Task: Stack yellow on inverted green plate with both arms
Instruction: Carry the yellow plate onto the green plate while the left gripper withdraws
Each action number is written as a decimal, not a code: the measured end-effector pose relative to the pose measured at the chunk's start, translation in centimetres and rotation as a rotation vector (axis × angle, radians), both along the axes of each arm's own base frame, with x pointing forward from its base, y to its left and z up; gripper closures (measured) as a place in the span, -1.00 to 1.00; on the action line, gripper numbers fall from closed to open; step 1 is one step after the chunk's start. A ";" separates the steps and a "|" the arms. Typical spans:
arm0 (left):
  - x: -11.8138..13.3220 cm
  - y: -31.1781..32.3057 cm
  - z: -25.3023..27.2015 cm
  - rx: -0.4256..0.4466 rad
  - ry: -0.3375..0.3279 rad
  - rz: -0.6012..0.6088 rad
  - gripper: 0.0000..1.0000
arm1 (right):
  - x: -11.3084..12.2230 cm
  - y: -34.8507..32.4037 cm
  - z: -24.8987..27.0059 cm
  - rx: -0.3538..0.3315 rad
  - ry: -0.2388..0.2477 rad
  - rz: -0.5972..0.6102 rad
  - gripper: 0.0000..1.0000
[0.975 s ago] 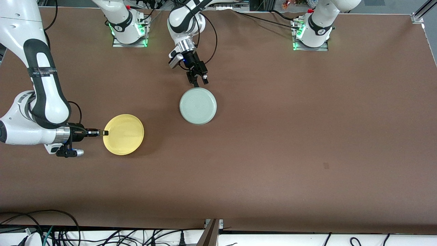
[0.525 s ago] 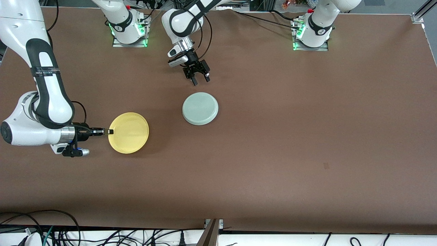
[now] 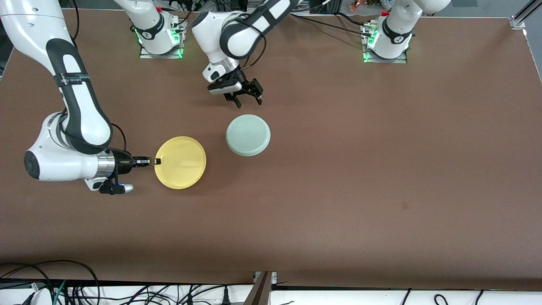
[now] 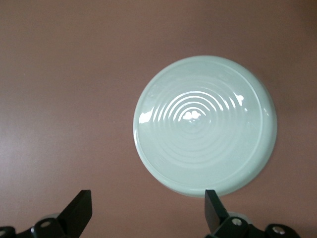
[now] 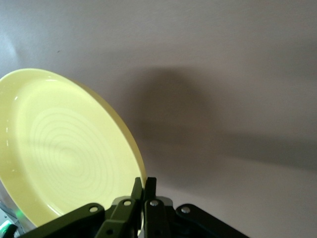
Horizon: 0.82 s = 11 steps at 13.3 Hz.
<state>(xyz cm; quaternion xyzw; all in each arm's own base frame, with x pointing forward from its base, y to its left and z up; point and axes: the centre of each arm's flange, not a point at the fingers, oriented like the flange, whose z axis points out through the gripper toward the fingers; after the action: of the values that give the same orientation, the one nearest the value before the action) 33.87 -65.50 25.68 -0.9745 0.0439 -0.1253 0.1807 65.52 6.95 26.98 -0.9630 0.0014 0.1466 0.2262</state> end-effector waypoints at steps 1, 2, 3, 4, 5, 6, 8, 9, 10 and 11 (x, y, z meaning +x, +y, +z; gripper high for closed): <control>2.4 1.1 1.9 -0.036 0.035 0.021 -1.00 | -0.2 1.3 -0.1 -0.001 0.004 0.016 0.95; 4.6 2.2 3.8 -0.068 0.056 0.036 -1.00 | -0.4 2.7 -0.2 -0.002 0.008 0.032 0.95; 6.5 3.4 5.7 -0.106 0.088 0.050 -1.00 | -0.7 3.8 -0.4 -0.004 0.011 0.045 0.95; 8.2 4.6 7.5 -0.149 0.131 0.056 -1.00 | -0.9 4.8 -0.6 -0.007 0.007 0.055 0.95; 10.1 6.0 9.3 -0.187 0.161 0.059 -1.00 | -1.0 5.6 -1.0 -0.012 -0.003 0.060 0.95; 12.0 7.5 11.0 -0.215 0.173 0.061 -1.00 | -1.3 6.4 -1.5 -0.017 -0.013 0.064 0.95; 15.3 10.8 14.0 -0.258 0.190 0.070 -1.00 | -1.8 8.0 -2.5 -0.026 -0.028 0.078 0.95; 16.5 12.3 15.3 -0.281 0.209 0.080 -1.00 | -2.1 8.8 -2.8 -0.029 -0.034 0.085 0.95; 17.6 13.9 16.3 -0.291 0.228 0.085 -1.00 | -2.4 9.8 -3.1 -0.032 -0.039 0.097 0.95; 18.6 15.6 17.2 -0.288 0.244 0.088 -1.00 | -2.8 10.9 -3.4 -0.036 -0.049 0.108 0.95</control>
<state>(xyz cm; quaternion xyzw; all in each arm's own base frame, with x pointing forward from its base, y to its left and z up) 52.45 -49.89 42.89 -0.9993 0.0044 -0.0034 0.0382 62.70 17.87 23.58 -0.9688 -0.0535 0.1348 0.2008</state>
